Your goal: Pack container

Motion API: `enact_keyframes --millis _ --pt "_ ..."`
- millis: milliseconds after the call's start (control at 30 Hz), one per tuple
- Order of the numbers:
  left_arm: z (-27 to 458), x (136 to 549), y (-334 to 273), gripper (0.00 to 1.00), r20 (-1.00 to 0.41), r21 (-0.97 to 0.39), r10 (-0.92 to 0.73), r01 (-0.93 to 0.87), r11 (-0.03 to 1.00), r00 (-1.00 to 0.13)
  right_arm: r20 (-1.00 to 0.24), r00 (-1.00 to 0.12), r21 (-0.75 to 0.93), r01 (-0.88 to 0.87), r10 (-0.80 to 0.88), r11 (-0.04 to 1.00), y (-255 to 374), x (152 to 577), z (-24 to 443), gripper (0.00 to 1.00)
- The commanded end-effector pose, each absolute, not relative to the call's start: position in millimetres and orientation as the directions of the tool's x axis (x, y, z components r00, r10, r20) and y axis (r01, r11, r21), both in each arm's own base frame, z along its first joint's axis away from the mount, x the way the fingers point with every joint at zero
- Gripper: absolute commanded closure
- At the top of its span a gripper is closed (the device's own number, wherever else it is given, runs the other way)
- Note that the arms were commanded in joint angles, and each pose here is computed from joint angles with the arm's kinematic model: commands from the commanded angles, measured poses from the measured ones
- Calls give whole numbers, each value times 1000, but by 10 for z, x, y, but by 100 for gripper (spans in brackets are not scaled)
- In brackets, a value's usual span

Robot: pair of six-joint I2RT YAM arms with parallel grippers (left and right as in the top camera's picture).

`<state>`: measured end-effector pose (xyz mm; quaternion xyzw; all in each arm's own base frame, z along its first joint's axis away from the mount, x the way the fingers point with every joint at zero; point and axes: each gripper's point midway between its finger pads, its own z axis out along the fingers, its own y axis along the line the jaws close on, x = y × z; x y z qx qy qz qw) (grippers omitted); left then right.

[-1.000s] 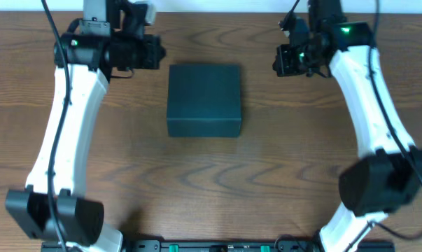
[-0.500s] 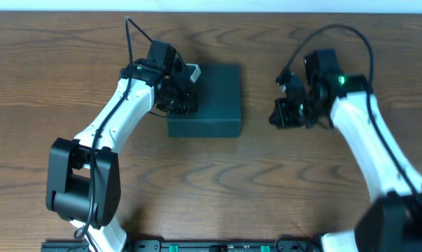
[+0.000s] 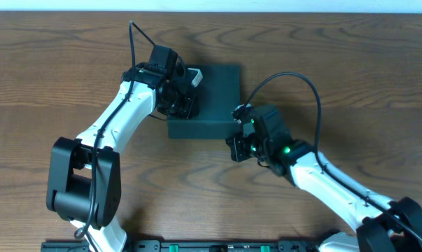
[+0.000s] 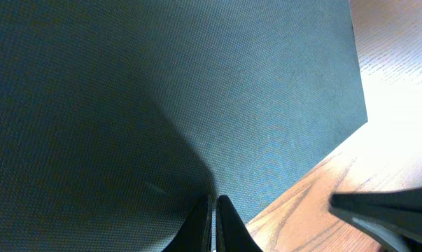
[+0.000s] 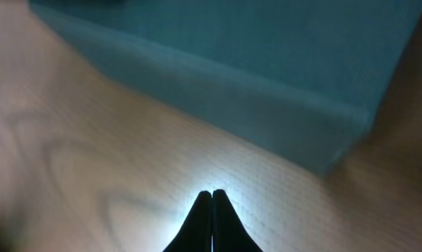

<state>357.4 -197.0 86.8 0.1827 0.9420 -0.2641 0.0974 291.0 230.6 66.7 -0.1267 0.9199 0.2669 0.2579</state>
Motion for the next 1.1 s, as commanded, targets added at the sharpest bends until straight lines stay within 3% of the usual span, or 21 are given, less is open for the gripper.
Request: enact_keyframes --millis 0,500,633,833,1067 --pt "835 3501 -1933 94 -265 -444 313 404 800 -912 -568 -823 378 -278 -16 883 2237 3012 536 99" --pt "823 3438 -1919 94 -238 -450 315 392 802 -919 -600 -799 430 -288 33 856 2464 3226 359 99" --pt "884 3382 -1906 94 -227 -458 314 386 801 -922 -552 -834 511 -344 -6 788 2617 3038 487 99" --pt "1351 3189 -1768 94 -282 -443 322 421 792 -904 -570 -820 433 -346 -44 833 2342 2837 908 99" --pt "1909 2688 -1677 94 -393 -466 328 493 734 -859 -566 -822 383 -327 -60 864 1896 2337 1340 99"
